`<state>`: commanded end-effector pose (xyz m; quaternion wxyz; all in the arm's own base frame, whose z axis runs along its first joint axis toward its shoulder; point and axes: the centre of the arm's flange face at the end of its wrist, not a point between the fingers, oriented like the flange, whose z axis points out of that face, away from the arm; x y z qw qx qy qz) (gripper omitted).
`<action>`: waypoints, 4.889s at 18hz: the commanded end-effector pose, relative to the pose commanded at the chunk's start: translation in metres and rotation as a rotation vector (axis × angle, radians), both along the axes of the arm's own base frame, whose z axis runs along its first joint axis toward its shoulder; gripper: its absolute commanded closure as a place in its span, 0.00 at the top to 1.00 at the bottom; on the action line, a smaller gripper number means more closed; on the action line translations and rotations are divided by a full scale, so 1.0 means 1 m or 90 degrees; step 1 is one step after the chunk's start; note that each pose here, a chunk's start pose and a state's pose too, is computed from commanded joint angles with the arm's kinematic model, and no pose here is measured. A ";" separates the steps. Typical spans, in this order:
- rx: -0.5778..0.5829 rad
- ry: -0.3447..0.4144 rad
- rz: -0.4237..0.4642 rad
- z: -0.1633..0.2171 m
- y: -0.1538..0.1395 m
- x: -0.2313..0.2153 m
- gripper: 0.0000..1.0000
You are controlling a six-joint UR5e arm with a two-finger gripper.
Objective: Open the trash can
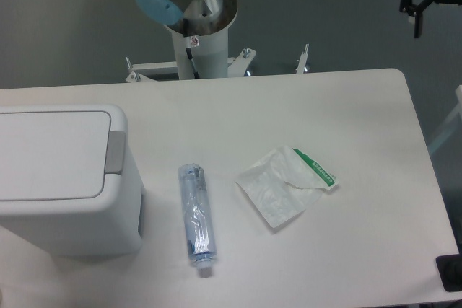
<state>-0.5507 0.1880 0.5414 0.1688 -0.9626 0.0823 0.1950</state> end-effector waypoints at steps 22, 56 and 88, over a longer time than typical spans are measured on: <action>0.160 -0.193 0.236 0.008 0.146 0.115 1.00; 0.209 -0.411 0.275 -0.060 0.338 0.311 1.00; 0.197 -0.411 0.277 -0.071 0.343 0.305 1.00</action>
